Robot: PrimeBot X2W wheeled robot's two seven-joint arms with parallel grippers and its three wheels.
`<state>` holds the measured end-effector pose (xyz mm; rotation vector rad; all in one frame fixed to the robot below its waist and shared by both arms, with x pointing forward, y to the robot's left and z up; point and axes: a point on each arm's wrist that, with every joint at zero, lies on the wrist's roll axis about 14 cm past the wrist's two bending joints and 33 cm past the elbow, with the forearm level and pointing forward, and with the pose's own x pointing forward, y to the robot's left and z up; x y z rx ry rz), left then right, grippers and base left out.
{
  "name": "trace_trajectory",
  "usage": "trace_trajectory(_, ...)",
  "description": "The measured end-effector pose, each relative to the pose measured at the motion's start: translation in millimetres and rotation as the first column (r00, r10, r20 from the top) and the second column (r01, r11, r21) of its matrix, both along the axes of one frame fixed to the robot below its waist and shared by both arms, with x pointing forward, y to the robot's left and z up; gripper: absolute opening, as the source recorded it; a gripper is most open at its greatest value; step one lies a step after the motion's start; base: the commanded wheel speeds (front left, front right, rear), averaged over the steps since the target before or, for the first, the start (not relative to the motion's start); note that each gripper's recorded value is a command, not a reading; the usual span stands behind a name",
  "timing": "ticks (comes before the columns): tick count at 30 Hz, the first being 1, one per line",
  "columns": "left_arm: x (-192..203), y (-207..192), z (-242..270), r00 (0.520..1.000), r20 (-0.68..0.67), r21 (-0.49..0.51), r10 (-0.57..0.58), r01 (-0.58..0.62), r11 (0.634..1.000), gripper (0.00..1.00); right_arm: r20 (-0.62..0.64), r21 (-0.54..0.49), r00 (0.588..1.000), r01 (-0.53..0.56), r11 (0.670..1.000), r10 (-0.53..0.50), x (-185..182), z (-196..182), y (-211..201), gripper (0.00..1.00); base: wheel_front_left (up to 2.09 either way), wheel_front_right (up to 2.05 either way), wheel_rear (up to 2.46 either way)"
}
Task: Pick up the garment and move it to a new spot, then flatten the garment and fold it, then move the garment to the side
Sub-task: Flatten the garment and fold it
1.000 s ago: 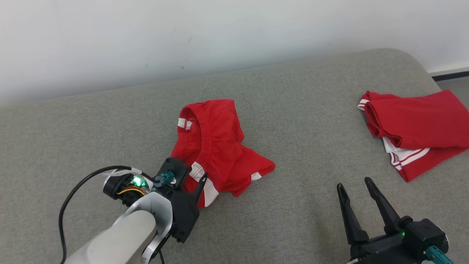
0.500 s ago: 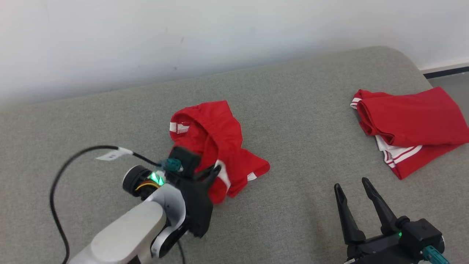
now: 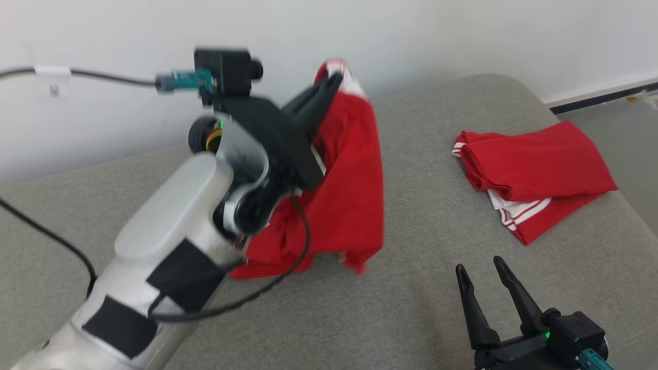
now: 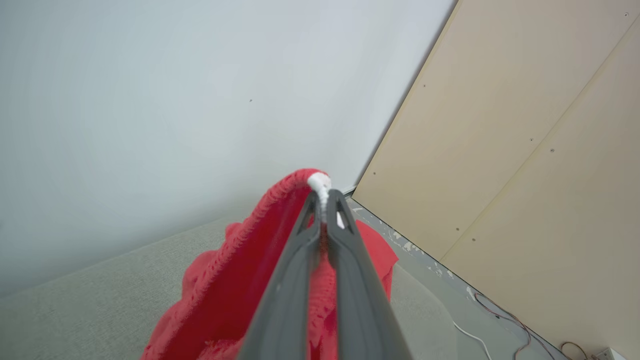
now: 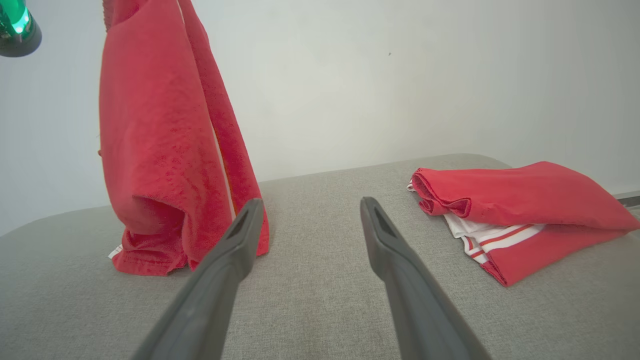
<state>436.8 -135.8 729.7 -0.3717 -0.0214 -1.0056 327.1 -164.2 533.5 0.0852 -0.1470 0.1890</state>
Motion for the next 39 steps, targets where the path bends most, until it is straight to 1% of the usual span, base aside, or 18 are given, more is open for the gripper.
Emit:
trace_trajectory(5,-12.5,-16.6,62.3,0.996,0.074,-0.121,-0.051,0.060,0.991,0.00,0.005,-0.001,1.000,0.025,1.000,-0.025,-6.8,1.4,-7.5,1.00,0.00,0.00,0.00)
trace_trajectory(7,-18.3,-19.4,75.6,0.994,0.071,-0.171,-0.084,0.095,0.981,0.00,0.008,-0.002,1.000,0.030,1.000,-0.030,-7.6,2.4,-9.1,1.00,0.00,0.00,0.00)
trace_trajectory(10,-20.1,-25.2,59.5,0.992,0.012,-0.158,-0.125,0.125,0.979,0.00,0.010,-0.001,0.999,0.035,0.999,-0.035,-6.2,3.0,-10.7,1.00,0.00,0.00,0.00)
trace_trajectory(12,-15.6,-23.2,28.5,0.989,-0.064,-0.133,-0.130,0.121,0.984,0.00,0.010,0.003,0.999,0.032,0.999,-0.032,-4.4,3.1,-9.3,1.00,0.00,0.00,0.00)
trace_trajectory(14,-8.4,-12.1,-14.0,0.976,-0.179,-0.111,-0.121,0.103,0.989,0.00,0.008,0.008,1.000,0.024,1.000,-0.024,-2.6,2.4,-5.9,1.00,0.00,0.00,0.00)
trace_trajectory(17,-4.7,15.3,-74.2,0.955,-0.286,-0.050,-0.074,0.062,0.997,0.00,-0.003,0.012,1.000,0.020,1.000,-0.020,-1.0,-0.9,-4.3,1.00,0.00,0.00,0.00)
trace_trajectory(20,-10.9,46.6,-126.4,0.934,-0.357,0.020,-0.011,0.020,1.000,0.00,-0.014,0.011,1.000,0.012,1.000,-0.012,1.8,-4.6,-2.9,1.00,0.00,0.00,0.00)
trace_trajectory(24,-5.4,103.3,-166.9,0.912,-0.385,0.076,0.144,-0.125,0.989,0.00,-0.025,0.002,1.000,-0.016,1.000,0.016,8.3,-8.0,2.5,1.00,0.00,0.00,0.00)
trace_trajectory(25,-5.7,115.0,-174.5,0.911,-0.374,0.100,0.175,-0.148,0.984,0.00,-0.027,0.001,0.999,-0.025,1.000,0.025,10.2,-8.8,4.6,1.00,0.00,0.00,0.00)
trace_trajectory(28,-7.9,142.3,-187.0,0.909,-0.340,0.127,0.239,-0.208,0.970,0.00,-0.035,-0.004,0.998,-0.058,0.998,0.057,15.5,-11.5,12.8,1.00,0.00,0.00,0.00)
trace_trajectory(29,-6.4,152.7,-188.8,0.911,-0.312,0.138,0.271,-0.238,0.961,0.00,-0.037,-0.006,0.997,-0.069,0.998,0.069,17.2,-12.2,15.6,1.00,0.00,0.00,0.00)
trace_trajectory(31,-5.5,171.2,-195.9,0.917,-0.228,0.204,0.327,-0.283,0.937,0.00,-0.039,-0.011,0.995,-0.089,0.996,0.088,20.4,-13.0,19.9,1.00,0.00,0.00,0.00)
trace_trajectory(32,-5.6,178.8,-199.3,0.913,-0.206,0.221,0.353,-0.308,0.925,0.00,-0.039,-0.012,0.994,-0.098,0.995,0.098,22.0,-13.0,22.2,1.00,0.00,0.00,0.00)
trace_trajectory(33,-7.2,183.9,-203.5,0.907,-0.197,0.229,0.373,-0.327,0.917,0.00,-0.037,-0.010,0.994,-0.104,0.994,0.104,23.8,-12.4,23.7,1.00,0.00,0.00,0.00)
trace_trajectory(34,-7.2,183.9,-203.5,0.907,-0.197,0.229,0.373,-0.327,0.917,0.00,-0.037,-0.010,0.994,-0.104,0.994,0.104,23.8,-12.4,23.7,1.00,0.00,0.00,0.00)
trace_trajectory(36,-11.6,192.5,-213.0,0.899,-0.169,0.258,0.405,-0.356,0.898,0.00,-0.035,-0.012,0.992,-0.119,0.993,0.119,26.0,-11.9,27.1,1.00,0.00,0.00,0.00)
trace_trajectory(38,-13.6,199.8,-218.1,0.885,-0.167,0.260,0.434,-0.385,0.886,0.00,-0.035,-0.013,0.991,-0.127,0.992,0.127,26.3,-11.8,29.1,1.00,0.00,0.00,0.00)
trace_trajectory(39,-15.9,201.5,-221.1,0.881,-0.171,0.260,0.442,-0.392,0.882,0.04,-0.033,-0.012,0.991,-0.130,0.991,0.129,26.1,-11.2,29.7,1.00,0.00,0.00,0.00)
